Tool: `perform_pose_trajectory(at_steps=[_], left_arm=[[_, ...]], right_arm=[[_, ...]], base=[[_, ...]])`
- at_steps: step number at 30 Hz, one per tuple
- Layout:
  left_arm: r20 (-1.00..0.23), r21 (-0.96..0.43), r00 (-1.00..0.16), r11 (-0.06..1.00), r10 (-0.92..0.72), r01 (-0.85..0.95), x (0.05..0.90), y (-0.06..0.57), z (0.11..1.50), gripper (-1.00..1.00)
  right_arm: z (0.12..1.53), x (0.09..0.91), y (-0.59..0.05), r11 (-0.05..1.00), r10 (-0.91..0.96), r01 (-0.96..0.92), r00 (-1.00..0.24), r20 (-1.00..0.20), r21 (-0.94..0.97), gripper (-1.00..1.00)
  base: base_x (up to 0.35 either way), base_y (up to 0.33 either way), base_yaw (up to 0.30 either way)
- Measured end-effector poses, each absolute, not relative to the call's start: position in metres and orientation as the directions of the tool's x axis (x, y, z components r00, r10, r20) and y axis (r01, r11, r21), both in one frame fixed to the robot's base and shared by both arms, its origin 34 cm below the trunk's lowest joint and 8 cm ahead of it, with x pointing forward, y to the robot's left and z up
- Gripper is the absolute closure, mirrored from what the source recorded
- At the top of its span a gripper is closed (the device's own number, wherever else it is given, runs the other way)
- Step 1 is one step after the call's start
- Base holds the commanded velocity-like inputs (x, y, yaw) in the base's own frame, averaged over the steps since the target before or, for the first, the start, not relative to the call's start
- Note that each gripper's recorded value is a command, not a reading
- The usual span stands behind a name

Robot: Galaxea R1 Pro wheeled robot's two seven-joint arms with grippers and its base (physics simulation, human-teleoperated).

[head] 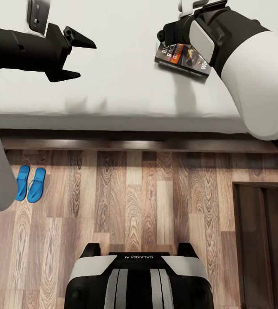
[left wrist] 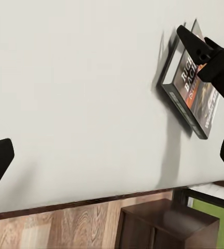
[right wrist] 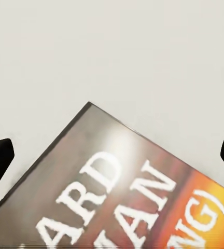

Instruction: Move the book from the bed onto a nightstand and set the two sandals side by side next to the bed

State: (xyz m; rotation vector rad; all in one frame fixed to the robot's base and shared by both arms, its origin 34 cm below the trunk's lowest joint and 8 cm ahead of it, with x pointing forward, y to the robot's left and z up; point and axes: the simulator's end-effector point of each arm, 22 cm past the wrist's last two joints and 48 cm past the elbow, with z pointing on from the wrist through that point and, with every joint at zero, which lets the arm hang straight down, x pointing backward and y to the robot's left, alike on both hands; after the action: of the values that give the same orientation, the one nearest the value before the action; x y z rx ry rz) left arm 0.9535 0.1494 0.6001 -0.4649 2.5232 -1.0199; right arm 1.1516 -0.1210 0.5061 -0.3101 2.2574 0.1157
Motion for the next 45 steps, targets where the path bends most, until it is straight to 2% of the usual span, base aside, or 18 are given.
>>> perform_pose_trajectory(at_steps=[22, 30, 37, 45], left_arm=[[-0.222, -0.714, -0.872, 0.682, -0.436, -0.158, 0.954, 0.150, 0.602, -1.00], [-0.225, -0.715, -0.872, 0.681, -0.435, -0.156, 0.955, 0.150, 0.603, -1.00], [-0.226, -0.716, -0.871, 0.681, -0.435, -0.154, 0.956, 0.150, 0.604, -1.00], [-0.232, -0.715, -0.870, 0.683, -0.435, -0.150, 0.957, 0.150, 0.610, -1.00]], right_arm=[[0.516, 1.157, -0.121, 0.965, -0.181, -0.260, -0.606, -0.774, -0.023, -1.00], [0.588, 1.188, -0.117, 0.966, -0.167, -0.257, -0.495, -0.853, -0.040, -1.00], [0.636, 1.197, -0.117, 0.968, -0.159, -0.245, -0.451, -0.878, -0.049, -1.00], [0.647, 1.181, -0.122, 0.972, -0.161, -0.229, -0.502, -0.850, -0.049, -1.00]], base=[[-0.039, 0.000, 0.000], [-0.001, 0.000, 0.000], [0.000, 0.000, -0.005], [0.000, 0.000, -0.091]])
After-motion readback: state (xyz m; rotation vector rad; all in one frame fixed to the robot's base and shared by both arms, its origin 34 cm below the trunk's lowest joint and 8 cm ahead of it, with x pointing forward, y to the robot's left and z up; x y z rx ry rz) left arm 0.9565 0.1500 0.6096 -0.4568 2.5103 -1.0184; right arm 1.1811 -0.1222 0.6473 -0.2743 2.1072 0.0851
